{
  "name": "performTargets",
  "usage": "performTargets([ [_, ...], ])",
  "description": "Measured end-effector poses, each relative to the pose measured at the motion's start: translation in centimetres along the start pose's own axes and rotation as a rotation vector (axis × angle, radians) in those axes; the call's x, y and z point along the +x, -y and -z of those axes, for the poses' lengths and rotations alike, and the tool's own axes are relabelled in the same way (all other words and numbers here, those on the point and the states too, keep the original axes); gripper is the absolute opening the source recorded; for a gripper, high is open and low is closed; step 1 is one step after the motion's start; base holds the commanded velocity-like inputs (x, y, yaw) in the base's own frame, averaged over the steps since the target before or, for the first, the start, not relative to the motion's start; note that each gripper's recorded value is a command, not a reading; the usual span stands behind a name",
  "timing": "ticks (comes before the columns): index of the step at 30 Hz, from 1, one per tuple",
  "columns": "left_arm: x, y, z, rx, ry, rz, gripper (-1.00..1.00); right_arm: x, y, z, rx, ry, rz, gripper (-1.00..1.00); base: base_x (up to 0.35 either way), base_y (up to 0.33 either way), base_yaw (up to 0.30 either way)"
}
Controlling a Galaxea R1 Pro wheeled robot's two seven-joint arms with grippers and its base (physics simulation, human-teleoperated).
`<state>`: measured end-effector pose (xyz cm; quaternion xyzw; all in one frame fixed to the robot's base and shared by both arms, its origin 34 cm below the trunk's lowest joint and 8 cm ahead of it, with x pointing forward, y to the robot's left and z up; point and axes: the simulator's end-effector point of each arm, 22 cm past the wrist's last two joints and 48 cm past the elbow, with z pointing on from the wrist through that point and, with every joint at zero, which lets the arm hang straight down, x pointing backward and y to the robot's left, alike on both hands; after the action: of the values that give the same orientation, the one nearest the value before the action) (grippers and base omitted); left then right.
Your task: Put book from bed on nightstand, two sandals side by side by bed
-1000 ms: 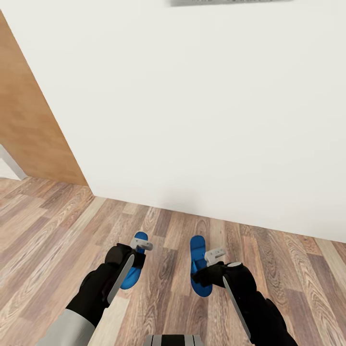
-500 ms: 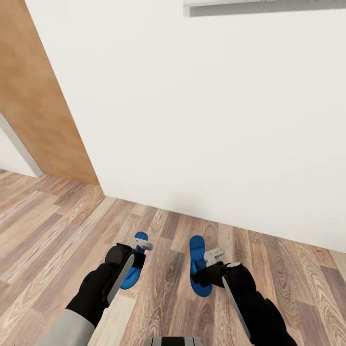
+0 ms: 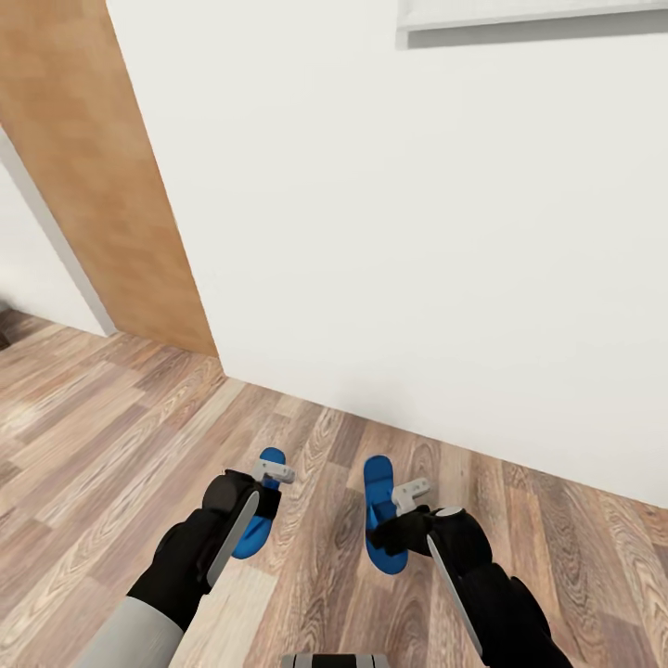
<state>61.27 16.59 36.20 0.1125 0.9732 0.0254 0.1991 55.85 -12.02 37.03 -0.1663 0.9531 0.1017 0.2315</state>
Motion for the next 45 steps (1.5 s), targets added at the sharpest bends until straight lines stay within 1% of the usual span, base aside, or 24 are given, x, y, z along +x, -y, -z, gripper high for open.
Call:
performTargets([
  [31, -0.9, -0.2, 1.2, -0.007, 0.027, 0.0, -1.0, -1.0, -0.1, 1.0, 0.007, 0.026, 0.008, -1.0, 0.0, 0.0, 0.181],
  [45, -1.3, -0.3, 1.7, -0.01, 0.039, 0.0, -1.0, -1.4, -0.1, 1.4, 0.011, 0.037, 0.011, -1.0, 0.0, 0.0, 0.209],
])
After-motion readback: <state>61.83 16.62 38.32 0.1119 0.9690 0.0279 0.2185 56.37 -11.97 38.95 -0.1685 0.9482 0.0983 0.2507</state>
